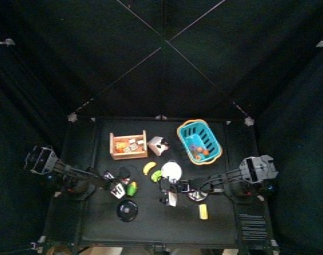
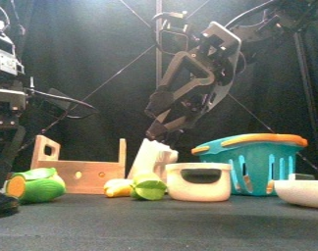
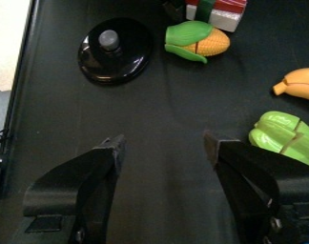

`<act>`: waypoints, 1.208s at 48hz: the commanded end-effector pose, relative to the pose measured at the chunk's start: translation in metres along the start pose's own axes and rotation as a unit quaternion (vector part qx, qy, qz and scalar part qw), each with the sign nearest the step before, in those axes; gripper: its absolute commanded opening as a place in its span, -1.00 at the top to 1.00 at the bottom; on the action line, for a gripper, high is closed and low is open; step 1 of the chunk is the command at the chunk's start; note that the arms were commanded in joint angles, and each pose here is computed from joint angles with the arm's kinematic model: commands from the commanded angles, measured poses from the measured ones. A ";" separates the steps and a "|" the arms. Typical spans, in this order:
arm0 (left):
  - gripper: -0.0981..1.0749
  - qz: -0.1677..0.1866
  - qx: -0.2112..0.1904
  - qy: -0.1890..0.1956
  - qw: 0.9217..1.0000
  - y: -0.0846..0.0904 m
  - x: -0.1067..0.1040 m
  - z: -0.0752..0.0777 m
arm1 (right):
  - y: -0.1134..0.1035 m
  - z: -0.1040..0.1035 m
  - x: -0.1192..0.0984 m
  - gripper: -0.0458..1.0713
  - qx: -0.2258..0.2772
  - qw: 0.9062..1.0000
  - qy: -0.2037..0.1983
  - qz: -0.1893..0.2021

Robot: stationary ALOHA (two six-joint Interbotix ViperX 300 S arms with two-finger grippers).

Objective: Grab salmon sushi

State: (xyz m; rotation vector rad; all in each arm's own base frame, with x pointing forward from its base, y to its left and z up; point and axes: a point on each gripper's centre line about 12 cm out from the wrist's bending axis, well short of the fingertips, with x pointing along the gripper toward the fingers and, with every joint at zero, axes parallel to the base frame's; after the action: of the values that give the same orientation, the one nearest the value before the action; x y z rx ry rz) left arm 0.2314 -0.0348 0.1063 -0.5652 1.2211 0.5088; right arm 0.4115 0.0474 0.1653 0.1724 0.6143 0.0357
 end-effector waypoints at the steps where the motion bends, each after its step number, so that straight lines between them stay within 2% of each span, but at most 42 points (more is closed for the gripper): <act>1: -0.80 -0.015 -0.006 -0.011 1.000 -0.006 -0.001 0.007 | 0.001 0.012 -0.004 -0.81 0.001 1.000 -0.019 0.002; 34: -0.78 0.000 -0.011 -0.010 1.000 0.003 0.006 0.010 | 0.001 0.009 0.000 -0.81 0.003 1.000 -0.014 0.001; 40: -0.72 0.001 -0.013 -0.008 1.000 0.003 0.006 0.009 | 0.000 0.009 0.000 -0.81 0.003 1.000 -0.013 0.001; 58: -0.71 -0.011 -0.021 -0.017 1.000 0.002 -0.006 0.012 | 0.000 0.009 0.000 -0.81 0.003 1.000 -0.013 0.001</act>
State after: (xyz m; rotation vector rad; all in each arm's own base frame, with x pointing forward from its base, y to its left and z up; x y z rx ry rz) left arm 0.2338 -0.0264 0.1079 -0.5954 1.1914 0.5295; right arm 0.4121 0.0474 0.1583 0.1752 0.6311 0.0319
